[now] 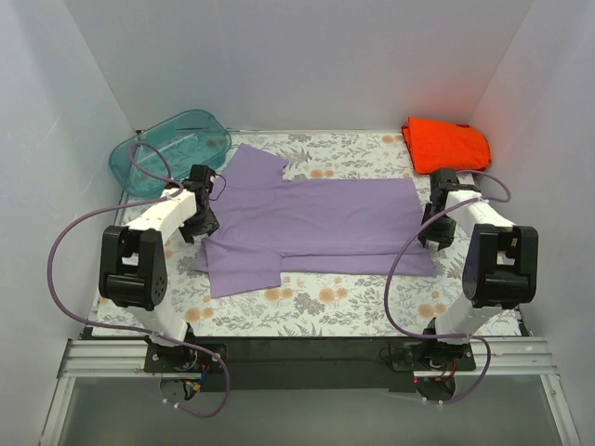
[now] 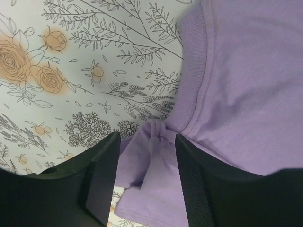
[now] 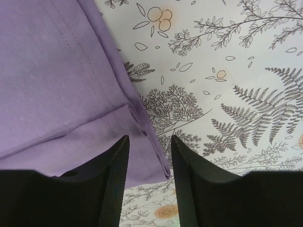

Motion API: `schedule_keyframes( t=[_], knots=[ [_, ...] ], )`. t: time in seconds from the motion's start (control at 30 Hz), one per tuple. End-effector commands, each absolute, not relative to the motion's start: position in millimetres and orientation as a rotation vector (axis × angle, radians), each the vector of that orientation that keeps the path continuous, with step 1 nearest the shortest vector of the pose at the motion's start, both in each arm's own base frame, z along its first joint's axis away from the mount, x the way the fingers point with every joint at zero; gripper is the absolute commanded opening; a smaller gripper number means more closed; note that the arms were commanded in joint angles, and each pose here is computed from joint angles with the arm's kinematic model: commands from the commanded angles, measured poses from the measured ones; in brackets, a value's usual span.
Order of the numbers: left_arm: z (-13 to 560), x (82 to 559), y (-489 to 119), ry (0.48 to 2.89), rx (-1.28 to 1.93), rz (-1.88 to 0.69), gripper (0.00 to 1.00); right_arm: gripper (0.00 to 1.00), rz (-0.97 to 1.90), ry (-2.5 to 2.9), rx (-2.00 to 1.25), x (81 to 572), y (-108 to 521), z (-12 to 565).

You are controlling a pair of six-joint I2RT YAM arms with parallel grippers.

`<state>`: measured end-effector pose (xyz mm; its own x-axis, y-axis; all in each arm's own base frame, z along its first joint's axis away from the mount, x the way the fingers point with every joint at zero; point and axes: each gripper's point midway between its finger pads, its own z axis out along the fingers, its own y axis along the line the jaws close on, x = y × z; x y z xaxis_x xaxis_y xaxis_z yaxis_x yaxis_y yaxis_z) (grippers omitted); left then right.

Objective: Fold and stack the t-shirts
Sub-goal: Fold the tshirt

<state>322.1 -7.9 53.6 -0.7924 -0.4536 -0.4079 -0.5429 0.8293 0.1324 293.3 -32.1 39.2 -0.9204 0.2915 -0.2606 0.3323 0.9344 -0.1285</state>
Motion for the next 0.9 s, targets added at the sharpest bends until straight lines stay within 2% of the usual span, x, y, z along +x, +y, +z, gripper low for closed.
schedule_keyframes(
  t=[0.0, 0.03, 0.1, 0.23, 0.47, 0.53, 0.67, 0.87],
  knots=[
    [93, 330, -6, 2.531, -0.745, 0.282, 0.55, 0.5, -0.201, 2.755, 0.462, 301, -31, 69],
    [103, 329, -6, 2.506, -0.743, 0.262, 0.64, 0.5, -0.195, 2.755, 0.461, 298, -30, 70],
    [115, 319, -11, 2.496, -0.729, 0.222, 0.68, 0.55, -0.16, 2.739, 0.454, 291, -26, 77],
    [122, 289, -30, 2.532, -0.696, 0.156, 0.68, 0.57, -0.051, 2.705, 0.427, 280, -13, 88],
    [90, 204, -88, 2.764, -0.601, 0.001, 0.68, 0.61, 0.118, 2.615, 0.372, 264, 8, 110],
    [76, 188, -92, 2.812, -0.6, 0.002, 0.67, 0.81, 0.154, 2.612, 0.351, 260, 13, 110],
    [59, 179, -99, 2.86, -0.558, 0.01, 0.63, 0.82, 0.205, 2.617, 0.323, 250, 20, 106],
    [38, 178, -105, 2.89, -0.526, 0.054, 0.5, 0.82, 0.207, 2.61, 0.312, 243, 21, 104]
  ],
)
